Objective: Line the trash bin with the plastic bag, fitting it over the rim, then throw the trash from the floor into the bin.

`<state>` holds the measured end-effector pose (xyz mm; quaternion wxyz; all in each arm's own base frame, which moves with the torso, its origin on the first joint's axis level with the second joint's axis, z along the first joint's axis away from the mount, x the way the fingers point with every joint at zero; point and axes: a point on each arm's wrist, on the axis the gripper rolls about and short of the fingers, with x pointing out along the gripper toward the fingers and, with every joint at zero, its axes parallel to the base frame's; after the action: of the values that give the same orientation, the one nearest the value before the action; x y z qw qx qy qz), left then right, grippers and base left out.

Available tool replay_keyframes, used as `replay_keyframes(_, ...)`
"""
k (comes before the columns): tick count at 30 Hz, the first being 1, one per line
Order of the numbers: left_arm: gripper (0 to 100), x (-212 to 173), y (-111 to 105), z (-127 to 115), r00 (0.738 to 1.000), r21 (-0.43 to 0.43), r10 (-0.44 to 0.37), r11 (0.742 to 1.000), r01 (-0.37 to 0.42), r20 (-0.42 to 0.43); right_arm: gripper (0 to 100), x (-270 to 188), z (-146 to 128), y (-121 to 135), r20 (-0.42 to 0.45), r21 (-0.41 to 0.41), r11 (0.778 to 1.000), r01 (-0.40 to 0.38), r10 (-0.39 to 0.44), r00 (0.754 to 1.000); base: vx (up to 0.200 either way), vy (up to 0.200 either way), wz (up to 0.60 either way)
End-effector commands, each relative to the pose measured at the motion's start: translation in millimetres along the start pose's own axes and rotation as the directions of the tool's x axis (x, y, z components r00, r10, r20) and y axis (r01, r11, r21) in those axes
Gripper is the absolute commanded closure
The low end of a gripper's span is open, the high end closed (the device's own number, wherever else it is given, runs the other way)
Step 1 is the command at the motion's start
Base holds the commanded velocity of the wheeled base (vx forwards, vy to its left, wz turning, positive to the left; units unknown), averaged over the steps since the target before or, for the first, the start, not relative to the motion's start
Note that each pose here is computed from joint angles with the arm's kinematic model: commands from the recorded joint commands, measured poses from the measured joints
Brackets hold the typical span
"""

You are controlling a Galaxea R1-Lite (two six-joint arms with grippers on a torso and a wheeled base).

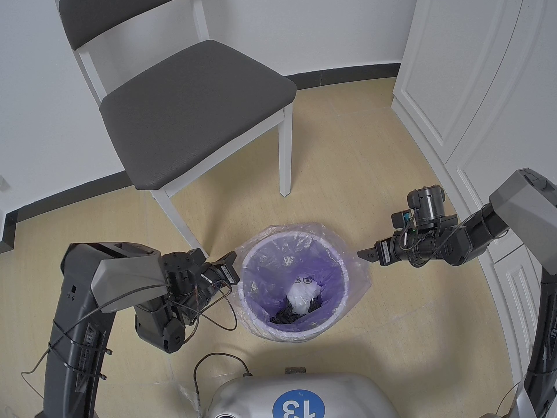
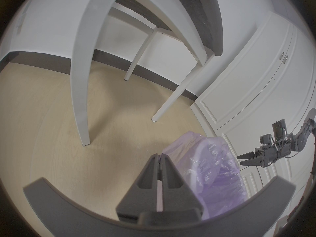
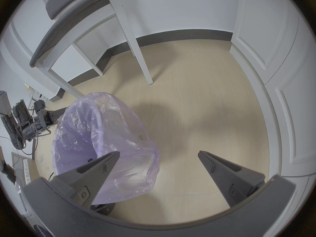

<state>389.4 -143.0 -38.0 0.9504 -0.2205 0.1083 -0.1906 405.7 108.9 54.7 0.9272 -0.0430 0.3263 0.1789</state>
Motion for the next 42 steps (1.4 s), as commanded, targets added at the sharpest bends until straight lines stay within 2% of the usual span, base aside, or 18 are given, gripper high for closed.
replay_keyframes(1, 100, 10, 14, -16, 1.0, 0.003, 0.002, 1.0, -0.002, -0.001, 0, 10, -3, -4, -0.006, 0.002, 1.0, 0.005, -0.005, 1.0, 0.0, 0.0, 0.0)
replay_keyframes(4, 100, 13, 20, -22, 1.0, 0.017, 0.002, 1.0, -0.002, -0.011, 0, 13, -2, -5, -0.003, 0.002, 1.0, 0.006, -0.006, 1.0, 0.0, 0.0, 0.0)
replay_keyframes(7, 100, 20, 34, -29, 0.999, 0.056, 0.016, 0.998, -0.015, -0.032, 0, 21, -2, -8, -0.003, 0.003, 1.0, 0.01, -0.01, 1.0, 0.0, 0.0, 0.0)
replay_keyframes(13, 100, 30, 38, -27, 0.999, 0.057, 0.013, 0.998, -0.01, -0.042, 0, 30, -2, -9, -0.003, 0.003, 1.0, 0.01, -0.01, 1.0, 0.0, 0.0, 0.0)
replay_keyframes(17, 100, 37, 37, -24, 0.996, 0.056, -0.001, 0.998, 0.006, -0.09, 0, 36, -3, -9, -0.006, 0.002, 1.0, 0.01, -0.01, 1.0, 0.0, 0.0, 0.0)
replay_keyframes(22, 100, 48, 37, -19, 0.988, 0.13, 0.003, 0.991, 0.017, -0.156, 0, 43, -3, -10, -0.003, -0.004, 1.0, 0.01, -0.01, 1.0, 0.0, 0.0, 0.0)
replay_keyframes(26, 100, 67, 42, -15, 0.981, 0.23, 0.028, 0.973, 0.017, -0.19, 0, 47, -5, -7, -0.011, -0.014, 1.0, 0.004, -0.004, 1.0, 0.0, 0.0, 0.0)
replay_keyframes(34, 100, 77, 39, -21, 0.985, 0.253, 0.013, 0.967, 0.031, -0.173, 0, 47, -8, -6, -0.022, -0.029, 1.0, 0.001, -0.002, 1.0, 0.0, 0.0, 0.0)
replay_keyframes(42, 100, 81, 45, -12, 0.989, 0.26, 0.031, 0.966, 0.007, -0.144, 0, 51, -13, -3, -0.036, -0.035, 0.999, -0.004, 0.003, 0.999, 0.0, 0.0, 0.0)
